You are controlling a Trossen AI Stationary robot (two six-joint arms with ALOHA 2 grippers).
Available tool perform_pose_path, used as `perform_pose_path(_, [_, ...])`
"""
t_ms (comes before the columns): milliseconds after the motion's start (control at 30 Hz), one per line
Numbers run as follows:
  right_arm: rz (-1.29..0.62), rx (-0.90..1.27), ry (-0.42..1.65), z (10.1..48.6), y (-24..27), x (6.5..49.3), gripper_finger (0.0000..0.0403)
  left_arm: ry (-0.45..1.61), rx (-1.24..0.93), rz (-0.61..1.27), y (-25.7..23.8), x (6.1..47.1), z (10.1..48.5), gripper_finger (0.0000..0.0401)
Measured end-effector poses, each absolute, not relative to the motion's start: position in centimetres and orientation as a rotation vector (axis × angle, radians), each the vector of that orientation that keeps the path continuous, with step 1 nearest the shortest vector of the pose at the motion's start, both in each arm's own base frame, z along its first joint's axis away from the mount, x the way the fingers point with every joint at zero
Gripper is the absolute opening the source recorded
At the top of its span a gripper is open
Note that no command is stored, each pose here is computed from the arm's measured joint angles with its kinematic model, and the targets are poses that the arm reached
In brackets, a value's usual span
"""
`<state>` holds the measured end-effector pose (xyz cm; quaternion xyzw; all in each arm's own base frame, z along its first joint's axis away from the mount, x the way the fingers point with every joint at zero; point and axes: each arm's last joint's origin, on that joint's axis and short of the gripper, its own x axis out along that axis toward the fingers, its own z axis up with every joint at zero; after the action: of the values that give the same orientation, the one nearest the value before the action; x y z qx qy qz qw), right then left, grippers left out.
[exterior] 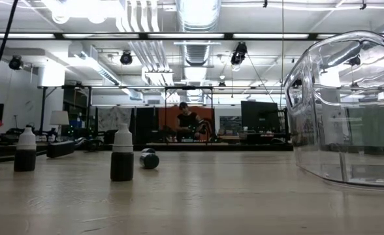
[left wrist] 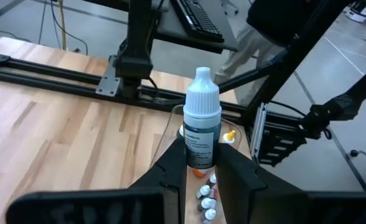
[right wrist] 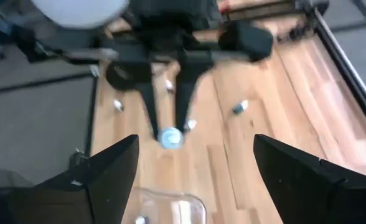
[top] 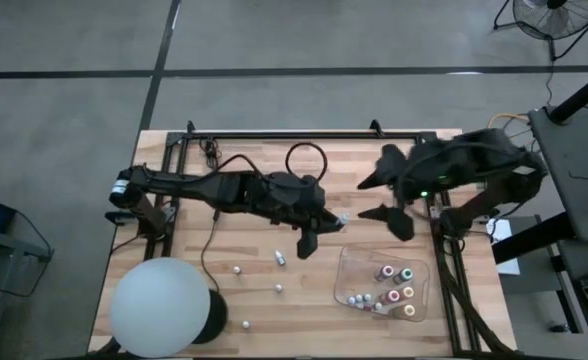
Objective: Pick & Place food coloring
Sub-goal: Put the black food color into the transparent bin
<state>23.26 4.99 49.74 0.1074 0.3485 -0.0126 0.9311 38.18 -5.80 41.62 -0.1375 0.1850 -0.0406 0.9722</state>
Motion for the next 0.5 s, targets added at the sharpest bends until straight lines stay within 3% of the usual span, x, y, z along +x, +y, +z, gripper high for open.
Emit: perform_pose_path(500, [0.092,0.245,0.892,46.5,6.9,28.1,0.0282,0.376,-0.276,-0.087,-6.6,38.0,41.6,0.0043])
